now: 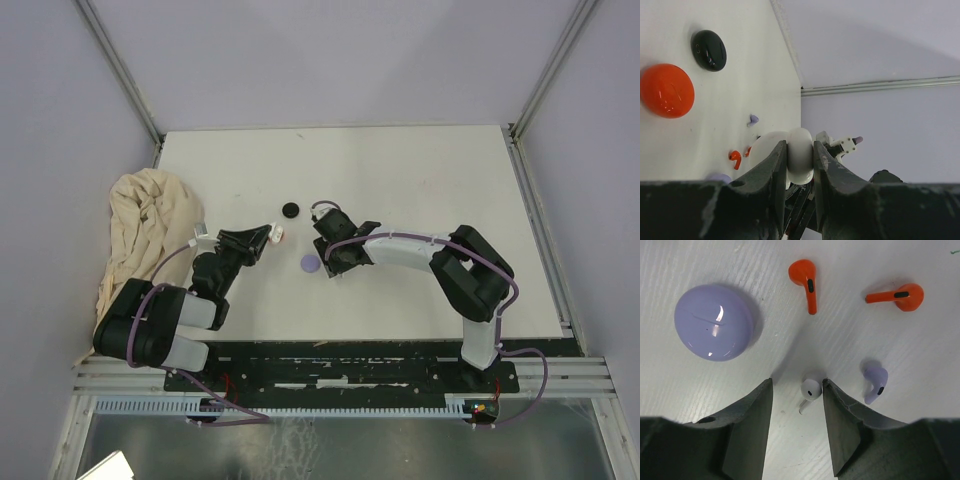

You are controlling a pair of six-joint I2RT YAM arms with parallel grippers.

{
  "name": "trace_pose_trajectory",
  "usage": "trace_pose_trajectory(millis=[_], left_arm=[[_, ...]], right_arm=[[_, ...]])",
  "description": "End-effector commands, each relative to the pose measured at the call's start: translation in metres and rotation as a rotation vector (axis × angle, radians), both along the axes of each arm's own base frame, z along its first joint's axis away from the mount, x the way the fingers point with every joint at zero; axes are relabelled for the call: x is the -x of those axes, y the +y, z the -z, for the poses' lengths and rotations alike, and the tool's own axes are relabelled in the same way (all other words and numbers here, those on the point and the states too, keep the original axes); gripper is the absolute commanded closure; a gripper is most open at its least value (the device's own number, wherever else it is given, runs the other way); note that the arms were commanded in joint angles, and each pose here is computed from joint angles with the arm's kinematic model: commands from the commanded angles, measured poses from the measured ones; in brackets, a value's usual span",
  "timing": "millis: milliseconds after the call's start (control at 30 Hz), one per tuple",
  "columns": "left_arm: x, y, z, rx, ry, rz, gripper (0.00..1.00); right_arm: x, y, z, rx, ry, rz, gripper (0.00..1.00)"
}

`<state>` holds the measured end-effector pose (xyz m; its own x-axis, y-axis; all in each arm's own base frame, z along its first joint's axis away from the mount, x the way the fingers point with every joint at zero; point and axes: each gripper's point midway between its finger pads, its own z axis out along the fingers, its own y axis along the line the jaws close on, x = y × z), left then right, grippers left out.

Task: Insert the wireless bluetooth earbuds into the charging case
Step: Pick up the earbud from the center of the board.

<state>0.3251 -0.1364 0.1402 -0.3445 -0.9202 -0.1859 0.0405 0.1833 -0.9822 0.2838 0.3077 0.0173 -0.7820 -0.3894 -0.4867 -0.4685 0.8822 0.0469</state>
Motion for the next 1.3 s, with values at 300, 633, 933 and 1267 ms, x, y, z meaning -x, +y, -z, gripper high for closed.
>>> trace_pose_trajectory(millis=[300,633,933,1267], left_arm=[[0.001,-0.001,-0.014,0.037,-0.051,0.011,0.97],[0.0,0.0,-0.015,0.041,-0.053,0.012,0.97],[0.002,0.001,-0.015,0.043,-0.054,0.01,0.97],[0.002,0.001,-0.015,0.044,-0.053,0.01,0.97]], right_arm=[[-0.004,0.022,-0.013,-0.083,-0.01,-0.042,0.48],[-0.002,0.028,-0.02,-0.115,-0.018,-0.076,0.49],[-0.01,0.02,-0.025,-0.085,-0.055,-0.028,0.49],[-0.011,0.008,-0.023,-0.036,-0.042,0.066,0.51]])
